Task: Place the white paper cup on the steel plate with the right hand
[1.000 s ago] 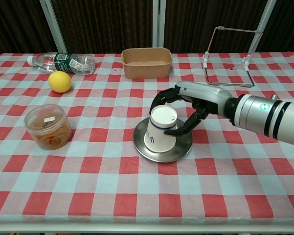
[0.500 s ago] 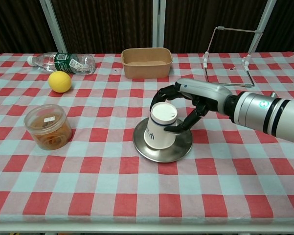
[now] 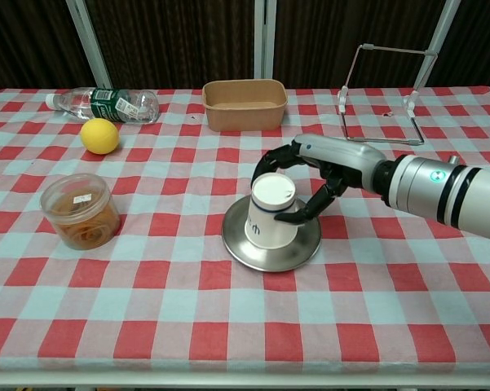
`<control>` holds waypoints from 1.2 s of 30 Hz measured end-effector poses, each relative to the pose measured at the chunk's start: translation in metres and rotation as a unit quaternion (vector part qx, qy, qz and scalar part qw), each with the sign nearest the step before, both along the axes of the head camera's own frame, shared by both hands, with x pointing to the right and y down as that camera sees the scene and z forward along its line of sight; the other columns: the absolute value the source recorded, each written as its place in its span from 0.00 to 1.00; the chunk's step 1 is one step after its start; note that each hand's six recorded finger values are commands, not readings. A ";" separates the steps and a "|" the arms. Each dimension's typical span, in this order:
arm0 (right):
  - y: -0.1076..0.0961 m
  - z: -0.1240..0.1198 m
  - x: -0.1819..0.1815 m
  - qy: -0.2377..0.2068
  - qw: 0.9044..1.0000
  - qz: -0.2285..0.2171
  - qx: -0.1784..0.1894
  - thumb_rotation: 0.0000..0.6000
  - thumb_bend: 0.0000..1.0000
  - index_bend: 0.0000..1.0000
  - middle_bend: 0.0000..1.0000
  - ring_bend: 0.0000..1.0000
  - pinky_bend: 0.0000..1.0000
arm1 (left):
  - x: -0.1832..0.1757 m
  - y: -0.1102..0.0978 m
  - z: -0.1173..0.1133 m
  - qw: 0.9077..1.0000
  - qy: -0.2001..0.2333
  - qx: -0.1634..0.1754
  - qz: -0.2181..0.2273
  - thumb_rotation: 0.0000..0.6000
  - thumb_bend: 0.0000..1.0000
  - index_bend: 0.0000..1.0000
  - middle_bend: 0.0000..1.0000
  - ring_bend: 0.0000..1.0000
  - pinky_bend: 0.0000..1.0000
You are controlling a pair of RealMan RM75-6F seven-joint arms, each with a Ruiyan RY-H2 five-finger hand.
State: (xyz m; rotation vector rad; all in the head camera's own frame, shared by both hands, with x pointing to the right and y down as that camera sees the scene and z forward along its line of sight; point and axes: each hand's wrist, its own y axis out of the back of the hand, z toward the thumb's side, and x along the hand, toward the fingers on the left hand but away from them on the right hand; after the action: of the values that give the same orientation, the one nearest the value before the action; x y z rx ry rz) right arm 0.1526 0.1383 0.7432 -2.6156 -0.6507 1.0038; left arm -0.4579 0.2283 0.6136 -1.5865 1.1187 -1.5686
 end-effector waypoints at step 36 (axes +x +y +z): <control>-0.053 0.012 0.128 0.094 0.982 0.160 0.031 1.00 0.26 0.10 0.17 0.00 0.02 | 0.008 -0.005 -0.002 1.000 0.003 0.004 0.014 1.00 0.07 0.16 0.16 0.02 0.02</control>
State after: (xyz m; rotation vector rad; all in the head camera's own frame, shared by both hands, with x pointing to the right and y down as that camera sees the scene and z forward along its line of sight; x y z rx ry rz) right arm 0.2802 0.0852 0.7554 -2.3698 -1.0583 1.2788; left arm -0.4501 0.2234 0.6119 -1.5968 1.0995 -1.5396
